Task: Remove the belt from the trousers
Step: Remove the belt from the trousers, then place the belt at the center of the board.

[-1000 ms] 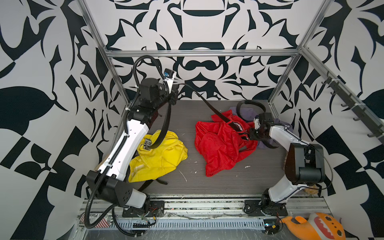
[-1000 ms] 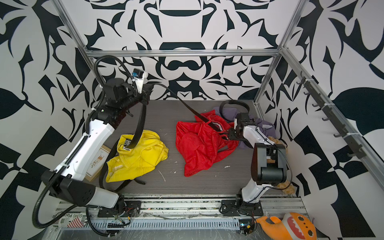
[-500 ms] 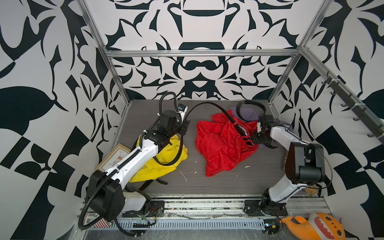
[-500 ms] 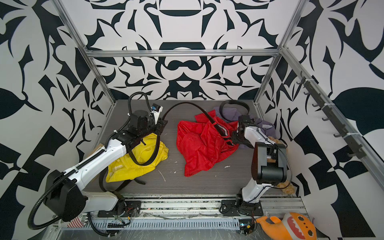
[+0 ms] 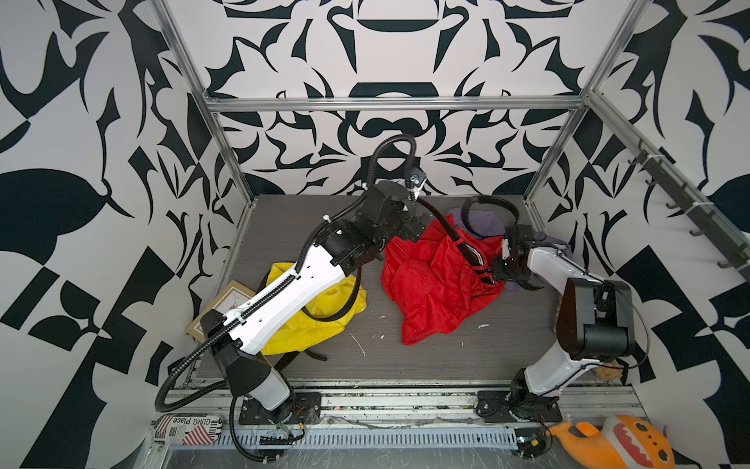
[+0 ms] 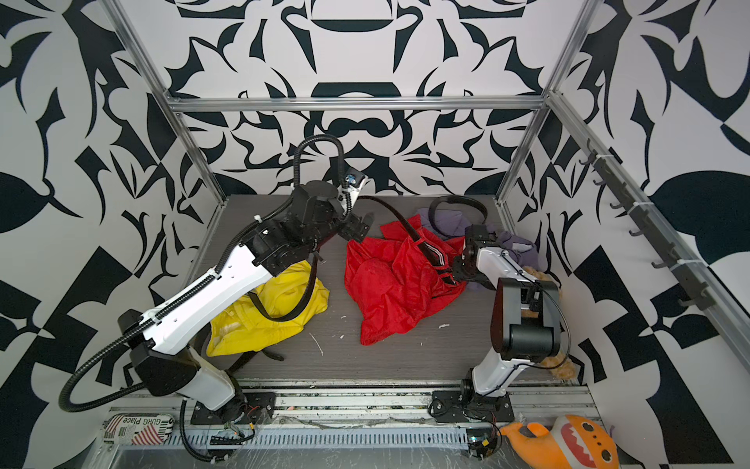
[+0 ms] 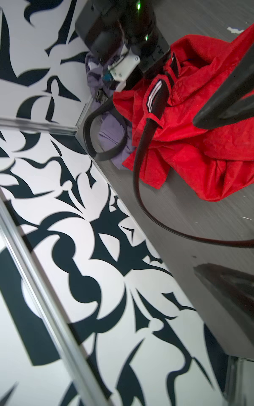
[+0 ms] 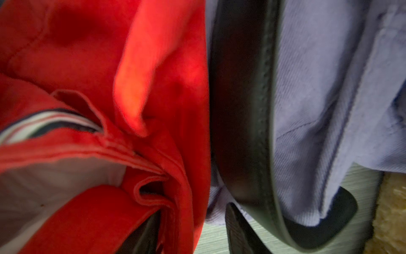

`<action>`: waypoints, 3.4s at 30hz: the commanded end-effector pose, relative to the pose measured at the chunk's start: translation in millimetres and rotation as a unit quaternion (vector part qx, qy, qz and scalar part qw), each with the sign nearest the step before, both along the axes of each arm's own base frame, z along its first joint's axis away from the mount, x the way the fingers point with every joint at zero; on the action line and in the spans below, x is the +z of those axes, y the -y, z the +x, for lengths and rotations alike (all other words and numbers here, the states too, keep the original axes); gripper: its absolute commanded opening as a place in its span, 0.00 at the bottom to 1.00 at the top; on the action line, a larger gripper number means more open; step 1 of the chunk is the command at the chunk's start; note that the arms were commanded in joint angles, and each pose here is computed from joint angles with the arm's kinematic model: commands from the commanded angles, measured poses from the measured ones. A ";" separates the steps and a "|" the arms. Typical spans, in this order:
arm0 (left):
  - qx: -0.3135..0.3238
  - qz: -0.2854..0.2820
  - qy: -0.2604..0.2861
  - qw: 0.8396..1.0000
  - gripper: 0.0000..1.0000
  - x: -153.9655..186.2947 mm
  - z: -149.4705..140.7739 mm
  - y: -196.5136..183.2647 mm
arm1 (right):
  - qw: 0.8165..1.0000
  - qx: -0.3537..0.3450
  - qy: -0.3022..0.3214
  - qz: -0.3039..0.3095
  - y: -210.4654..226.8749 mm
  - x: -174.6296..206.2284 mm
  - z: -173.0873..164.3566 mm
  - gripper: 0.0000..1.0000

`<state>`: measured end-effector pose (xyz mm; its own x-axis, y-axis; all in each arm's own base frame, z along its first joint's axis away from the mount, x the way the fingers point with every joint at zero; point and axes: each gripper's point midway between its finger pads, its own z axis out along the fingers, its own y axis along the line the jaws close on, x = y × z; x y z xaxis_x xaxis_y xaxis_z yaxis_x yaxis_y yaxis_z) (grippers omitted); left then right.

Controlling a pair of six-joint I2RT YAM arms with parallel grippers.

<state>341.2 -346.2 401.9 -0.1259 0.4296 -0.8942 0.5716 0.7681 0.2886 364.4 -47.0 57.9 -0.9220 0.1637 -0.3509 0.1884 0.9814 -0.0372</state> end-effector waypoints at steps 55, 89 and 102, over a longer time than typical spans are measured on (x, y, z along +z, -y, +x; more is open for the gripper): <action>0.199 -0.256 -0.186 0.927 0.00 -114.8 121.4 81.3 | 0.998 0.011 -0.026 -0.048 0.0 -18.4 -13.7 0.58; 0.014 -0.404 -0.147 0.903 0.00 81.7 90.9 26.1 | 0.998 0.026 -0.046 -0.024 -17.6 -30.3 -18.0 0.60; 0.081 -0.305 -0.385 0.867 0.70 -152.8 121.0 78.0 | 0.998 0.038 -0.036 -0.021 -28.7 -19.4 -19.1 0.60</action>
<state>472.5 -423.8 247.5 -0.7431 -0.1700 -0.6472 0.3172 0.7621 -0.5644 366.1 -21.7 40.6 -0.9318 0.0863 -0.3525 0.1201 0.9899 -0.0753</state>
